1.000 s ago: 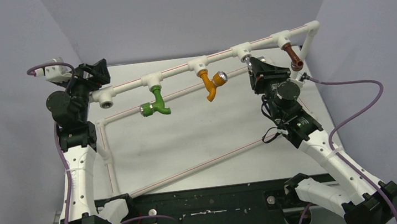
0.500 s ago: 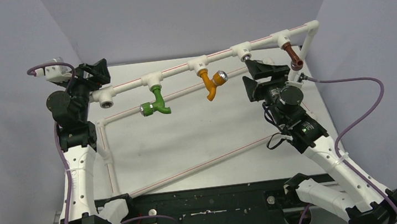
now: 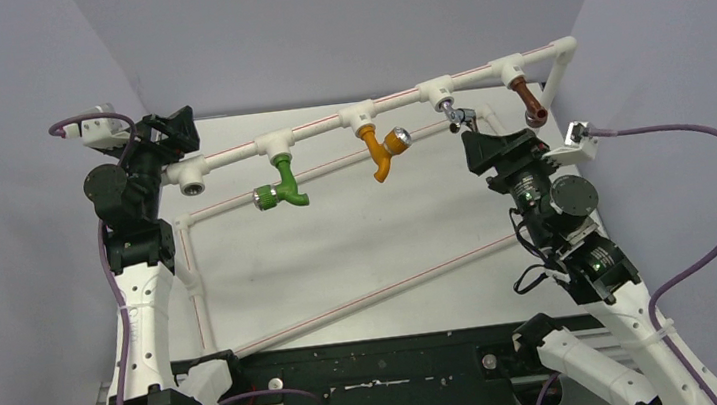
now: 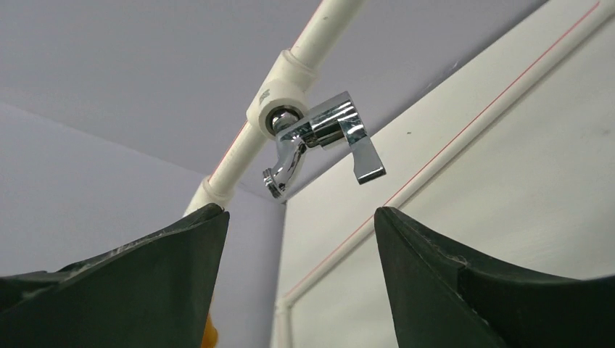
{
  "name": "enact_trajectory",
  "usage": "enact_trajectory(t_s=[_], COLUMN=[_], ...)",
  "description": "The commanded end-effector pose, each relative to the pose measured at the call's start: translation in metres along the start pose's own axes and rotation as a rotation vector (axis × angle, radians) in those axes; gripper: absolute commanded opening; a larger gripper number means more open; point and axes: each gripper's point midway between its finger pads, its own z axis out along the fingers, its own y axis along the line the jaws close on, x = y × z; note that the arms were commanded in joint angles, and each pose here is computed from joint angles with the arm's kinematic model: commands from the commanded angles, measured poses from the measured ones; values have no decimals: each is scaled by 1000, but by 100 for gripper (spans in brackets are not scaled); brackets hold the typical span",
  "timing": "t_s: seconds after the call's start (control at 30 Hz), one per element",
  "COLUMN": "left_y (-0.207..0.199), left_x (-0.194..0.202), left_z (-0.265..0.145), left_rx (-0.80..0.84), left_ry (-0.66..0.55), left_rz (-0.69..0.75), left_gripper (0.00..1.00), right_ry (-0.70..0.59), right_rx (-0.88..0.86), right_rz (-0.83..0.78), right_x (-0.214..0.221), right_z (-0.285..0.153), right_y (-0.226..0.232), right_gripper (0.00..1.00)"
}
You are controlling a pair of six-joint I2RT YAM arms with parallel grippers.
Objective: Install the water faucets
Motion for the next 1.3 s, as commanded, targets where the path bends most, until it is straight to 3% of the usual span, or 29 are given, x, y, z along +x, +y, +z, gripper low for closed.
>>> enact_trajectory(t_s=[0.0,0.33,0.6,0.77,1.27], left_y=[57,57,54,54,56], left_x=[140,141,135,134,136], left_z=[-26,-26,-22,-22,-22], left_rx=[-185,-183,-168,-169,-173], left_ry=[433,436,408,406,410], left_rz=[-98,-102,-97,-96,-96], left_gripper=[90,90,90,90,90], right_ry=[-75,-114,-142,-168,-210], right_rx=[-215,-427,-451,-340,-223], right_rz=[-463,-1236,-1650,-1769,-1769], right_x=[-29,-15,-4,-12,-18], right_z=[-9,6,34,54,84], right_y=[40,49,39,29,28], right_gripper=[75,79,82,81,64])
